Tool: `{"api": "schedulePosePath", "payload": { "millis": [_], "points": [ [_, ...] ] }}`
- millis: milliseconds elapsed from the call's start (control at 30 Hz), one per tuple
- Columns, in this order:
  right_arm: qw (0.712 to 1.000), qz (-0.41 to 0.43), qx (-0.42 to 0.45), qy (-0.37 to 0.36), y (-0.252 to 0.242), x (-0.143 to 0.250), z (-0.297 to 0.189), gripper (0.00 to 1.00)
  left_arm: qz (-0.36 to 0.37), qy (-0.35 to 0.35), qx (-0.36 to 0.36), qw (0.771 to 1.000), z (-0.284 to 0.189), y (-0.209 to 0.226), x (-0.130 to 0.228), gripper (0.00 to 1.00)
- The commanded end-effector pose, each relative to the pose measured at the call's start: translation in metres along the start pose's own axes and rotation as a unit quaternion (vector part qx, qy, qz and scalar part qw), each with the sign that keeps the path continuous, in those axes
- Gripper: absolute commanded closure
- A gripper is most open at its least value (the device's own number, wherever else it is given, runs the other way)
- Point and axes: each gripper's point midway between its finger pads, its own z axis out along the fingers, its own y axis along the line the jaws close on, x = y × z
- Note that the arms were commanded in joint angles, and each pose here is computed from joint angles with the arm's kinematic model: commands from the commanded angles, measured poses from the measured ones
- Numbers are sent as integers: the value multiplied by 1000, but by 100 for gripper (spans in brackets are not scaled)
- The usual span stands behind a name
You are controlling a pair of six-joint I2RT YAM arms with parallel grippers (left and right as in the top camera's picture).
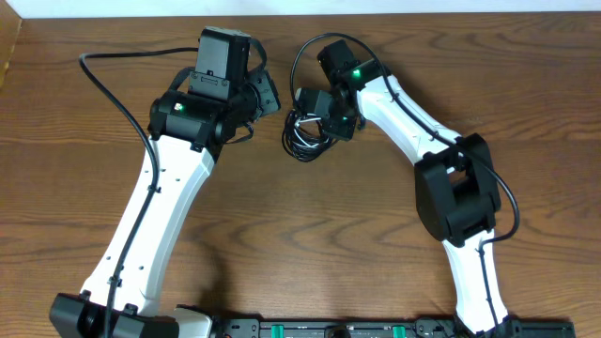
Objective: Untangle cables
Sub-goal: 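Reach the right gripper into the bundle and grasp the white cable, then pull the white cable out of the bundle with the right gripper toward the right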
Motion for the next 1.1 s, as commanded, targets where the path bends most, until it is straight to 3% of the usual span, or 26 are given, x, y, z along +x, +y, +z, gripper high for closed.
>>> {"api": "schedulePosePath", "payload": {
  "millis": [0,133,167,233,300,367,433,600,767,1067],
  "points": [
    [992,59,90,-69,-26,-36,-94,98,5,0,-8,1000,3,4,0,92],
    [968,109,161,-160,-34,-60,-199,98,6,-5,-6,1000,4,3,-2,92],
    [951,135,185,-207,-32,-66,-247,99,6,-5,-5,1000,6,3,-3,92],
    [932,157,205,-255,-24,-68,-298,98,5,-3,-6,1000,9,3,-3,92],
    [899,194,237,-313,-10,-58,-367,99,5,2,-9,1000,15,4,-2,92],
    [876,233,259,-335,-5,-46,-399,98,5,8,-10,1000,21,4,1,92],
    [833,288,307,-360,1,-19,-446,99,4,29,-2,1000,33,2,7,92],
    [812,298,336,-373,10,1,-476,99,2,57,7,998,52,0,16,92],
    [776,353,392,-347,-20,42,-487,99,0,75,7,997,63,1,24,92],
    [670,486,472,-303,-88,165,-511,99,5,76,7,997,62,1,24,92]
  ]
}}
